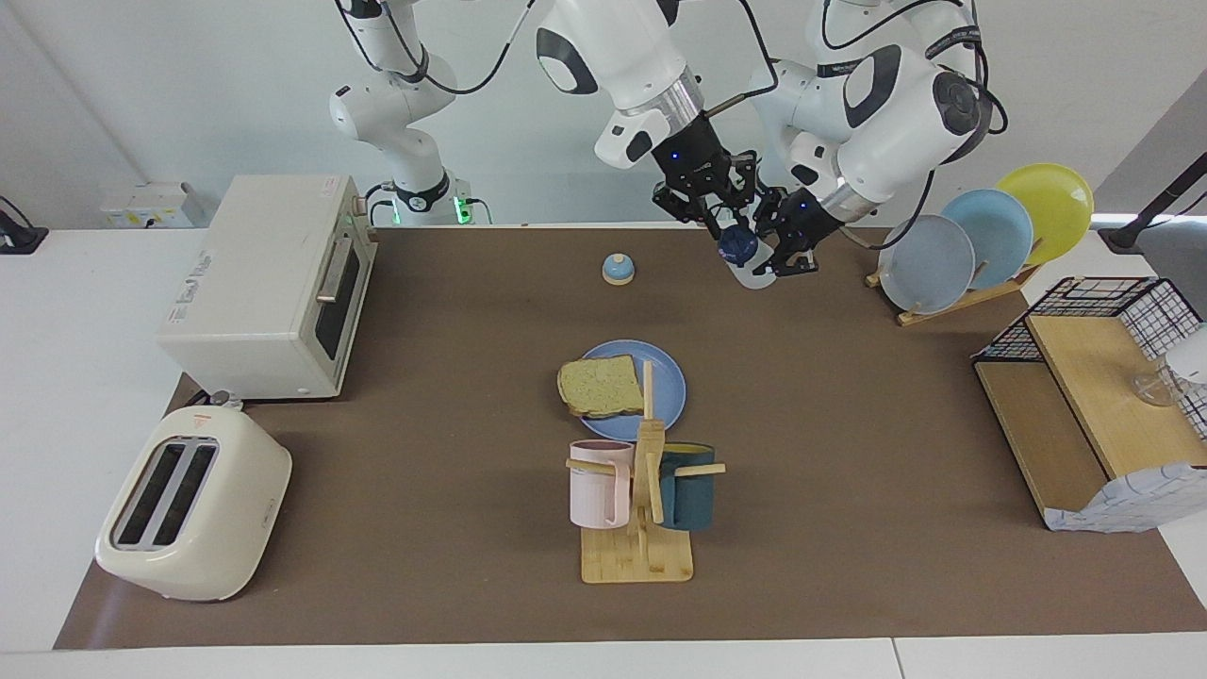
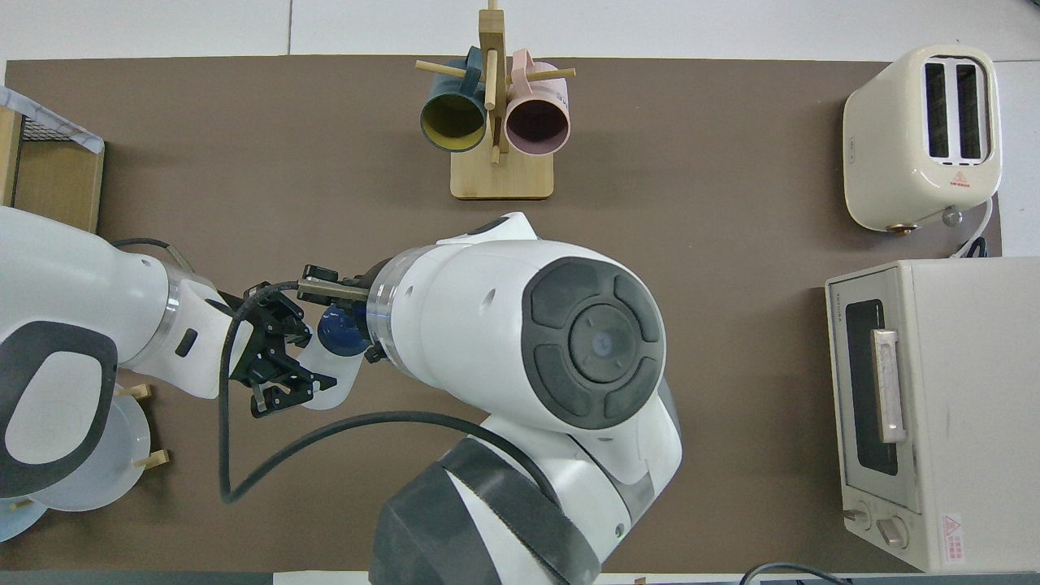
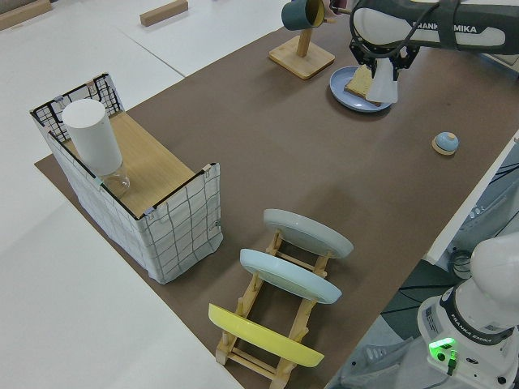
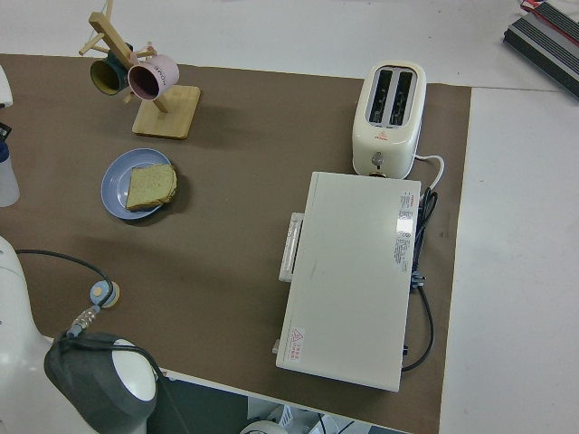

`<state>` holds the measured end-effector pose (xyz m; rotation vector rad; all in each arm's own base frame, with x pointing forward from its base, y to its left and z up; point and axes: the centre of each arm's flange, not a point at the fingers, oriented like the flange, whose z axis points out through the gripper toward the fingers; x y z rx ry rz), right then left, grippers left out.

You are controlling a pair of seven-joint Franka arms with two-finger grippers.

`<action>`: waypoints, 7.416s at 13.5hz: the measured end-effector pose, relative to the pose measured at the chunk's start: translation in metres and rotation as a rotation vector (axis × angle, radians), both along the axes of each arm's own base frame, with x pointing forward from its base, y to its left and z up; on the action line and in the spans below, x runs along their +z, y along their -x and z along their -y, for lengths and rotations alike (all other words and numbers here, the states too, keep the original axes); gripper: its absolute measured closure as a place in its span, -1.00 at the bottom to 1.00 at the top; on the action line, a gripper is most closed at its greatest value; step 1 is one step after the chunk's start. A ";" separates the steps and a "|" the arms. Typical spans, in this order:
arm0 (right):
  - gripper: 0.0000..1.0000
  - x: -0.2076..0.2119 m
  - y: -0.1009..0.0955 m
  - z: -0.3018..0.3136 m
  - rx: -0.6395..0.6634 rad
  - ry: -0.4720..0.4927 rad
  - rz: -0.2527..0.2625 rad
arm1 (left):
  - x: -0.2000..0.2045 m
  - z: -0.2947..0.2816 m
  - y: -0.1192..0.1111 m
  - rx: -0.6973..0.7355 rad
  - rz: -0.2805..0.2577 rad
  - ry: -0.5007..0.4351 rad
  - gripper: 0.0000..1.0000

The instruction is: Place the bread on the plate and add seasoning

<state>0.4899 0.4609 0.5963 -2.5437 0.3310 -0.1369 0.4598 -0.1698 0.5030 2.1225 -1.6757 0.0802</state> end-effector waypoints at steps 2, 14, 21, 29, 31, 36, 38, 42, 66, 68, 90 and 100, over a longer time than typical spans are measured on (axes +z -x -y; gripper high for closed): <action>0.52 -0.003 -0.001 -0.001 0.000 0.003 -0.002 | 0.000 0.000 0.000 0.001 0.000 0.000 0.11; 0.87 0.003 -0.008 0.002 -0.100 -0.045 -0.016 | 0.006 0.000 0.000 0.020 0.003 0.018 0.11; 0.81 0.010 -0.007 -0.001 -0.185 -0.166 0.038 | 0.018 -0.003 -0.004 0.046 0.024 0.037 0.11; 0.56 0.034 -0.009 0.023 -0.240 -0.229 0.112 | -0.002 -0.001 0.005 0.028 -0.025 0.019 0.11; 0.24 0.027 -0.008 0.025 -0.237 -0.212 0.096 | -0.002 -0.001 0.005 0.028 -0.025 0.019 0.11; -0.90 0.010 -0.040 0.118 -0.016 0.077 0.010 | -0.003 0.002 0.006 0.031 -0.001 -0.054 0.11; -1.00 0.008 -0.057 0.188 0.049 0.212 -0.021 | 0.000 0.015 0.009 0.020 0.034 -0.128 0.11; -1.00 0.021 -0.063 0.295 0.133 0.381 -0.139 | -0.001 0.040 0.004 -0.027 0.131 -0.259 0.11; -1.00 0.013 -0.054 0.462 0.216 0.542 -0.252 | -0.121 0.250 0.003 -0.205 0.310 -1.268 0.11; -1.00 0.015 -0.057 0.462 0.212 0.544 -0.225 | -0.115 0.251 0.000 -0.215 0.370 -1.324 0.11; -1.00 0.017 -0.056 0.474 0.262 0.544 -0.206 | -0.178 0.293 -0.014 -0.408 0.785 -1.753 0.11; -1.00 0.017 -0.056 0.473 0.263 0.544 -0.206 | -0.215 0.282 0.001 -0.529 0.831 -1.909 0.11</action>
